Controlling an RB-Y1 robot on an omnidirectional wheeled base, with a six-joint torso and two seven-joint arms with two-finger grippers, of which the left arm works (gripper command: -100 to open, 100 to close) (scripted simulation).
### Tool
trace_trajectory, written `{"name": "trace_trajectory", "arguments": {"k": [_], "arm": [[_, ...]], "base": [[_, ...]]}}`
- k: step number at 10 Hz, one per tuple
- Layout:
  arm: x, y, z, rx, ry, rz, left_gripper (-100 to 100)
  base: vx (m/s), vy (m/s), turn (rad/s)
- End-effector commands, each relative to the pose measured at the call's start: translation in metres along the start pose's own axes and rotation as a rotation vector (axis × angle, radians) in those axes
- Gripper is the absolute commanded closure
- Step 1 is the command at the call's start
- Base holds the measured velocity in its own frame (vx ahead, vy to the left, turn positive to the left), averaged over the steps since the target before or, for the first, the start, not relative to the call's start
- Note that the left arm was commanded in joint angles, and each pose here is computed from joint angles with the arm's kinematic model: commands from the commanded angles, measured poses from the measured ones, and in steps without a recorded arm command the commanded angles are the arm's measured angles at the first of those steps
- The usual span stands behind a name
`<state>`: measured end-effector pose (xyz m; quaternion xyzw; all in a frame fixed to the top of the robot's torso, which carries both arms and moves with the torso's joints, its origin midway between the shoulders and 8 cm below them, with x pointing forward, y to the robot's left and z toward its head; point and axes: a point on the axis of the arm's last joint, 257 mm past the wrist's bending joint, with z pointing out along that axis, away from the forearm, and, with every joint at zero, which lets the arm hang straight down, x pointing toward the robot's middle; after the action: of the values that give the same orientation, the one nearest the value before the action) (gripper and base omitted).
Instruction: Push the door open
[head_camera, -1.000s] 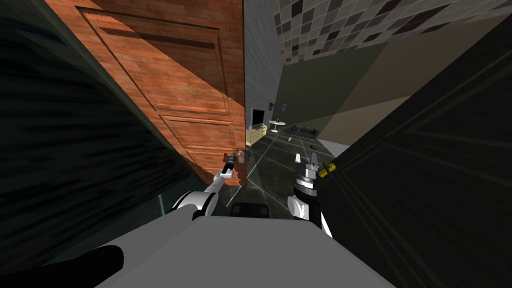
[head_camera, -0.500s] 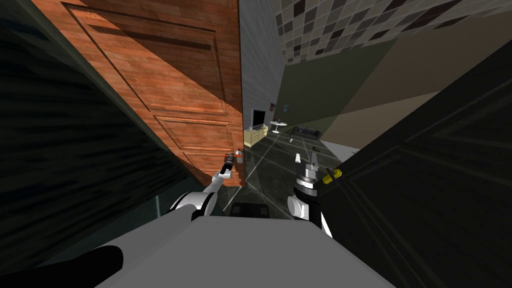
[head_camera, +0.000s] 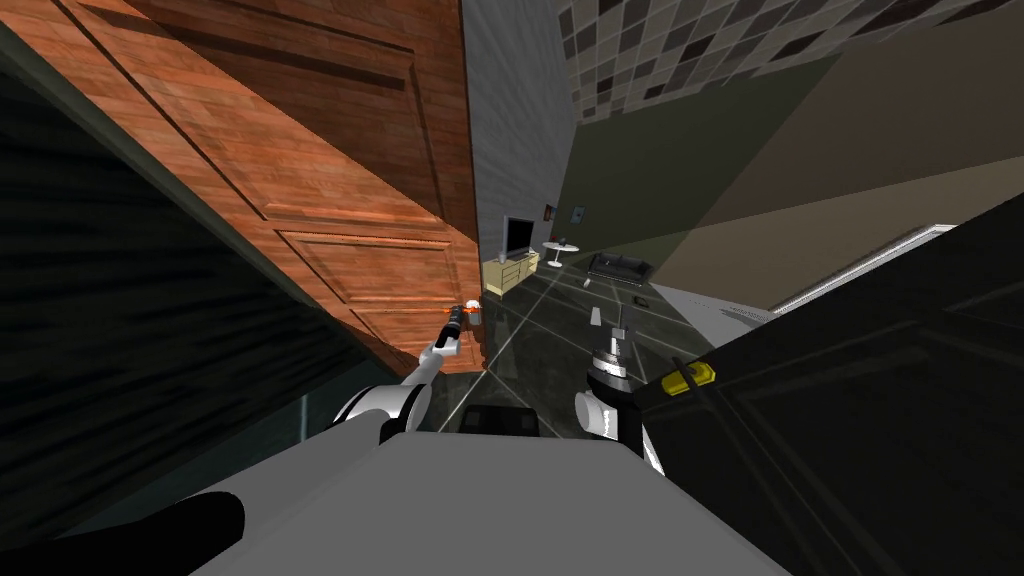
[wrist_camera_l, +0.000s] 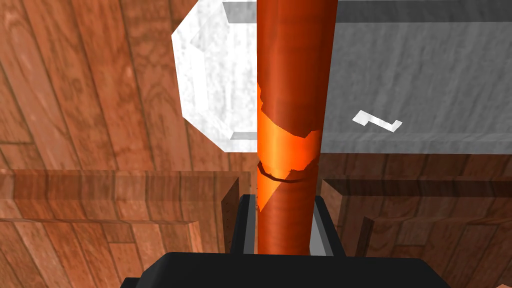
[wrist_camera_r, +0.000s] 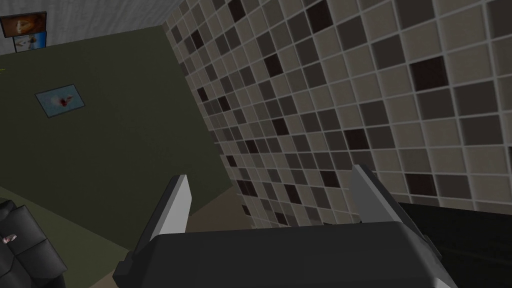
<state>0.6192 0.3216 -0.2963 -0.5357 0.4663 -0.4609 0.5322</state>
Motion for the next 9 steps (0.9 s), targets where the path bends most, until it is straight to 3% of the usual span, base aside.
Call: {"name": "trace_trajectory", "arguments": {"k": [1, 5, 6, 9], "arm": [[-0.010, -0.003, 0.0009, 0.007, -0.018, -0.001, 100], [-0.029, 0.001, -0.0016, -0.001, -0.049, 0.000, 100], [-0.042, -0.001, -0.0015, 0.004, -0.071, 0.000, 100], [-0.058, -0.002, -0.0029, 0.005, -0.100, -0.001, 100]], "base": [[0.159, -0.147, 0.069], [0.148, -0.074, 0.052], [0.134, -0.037, 0.048], [0.165, -0.074, 0.057]]}}
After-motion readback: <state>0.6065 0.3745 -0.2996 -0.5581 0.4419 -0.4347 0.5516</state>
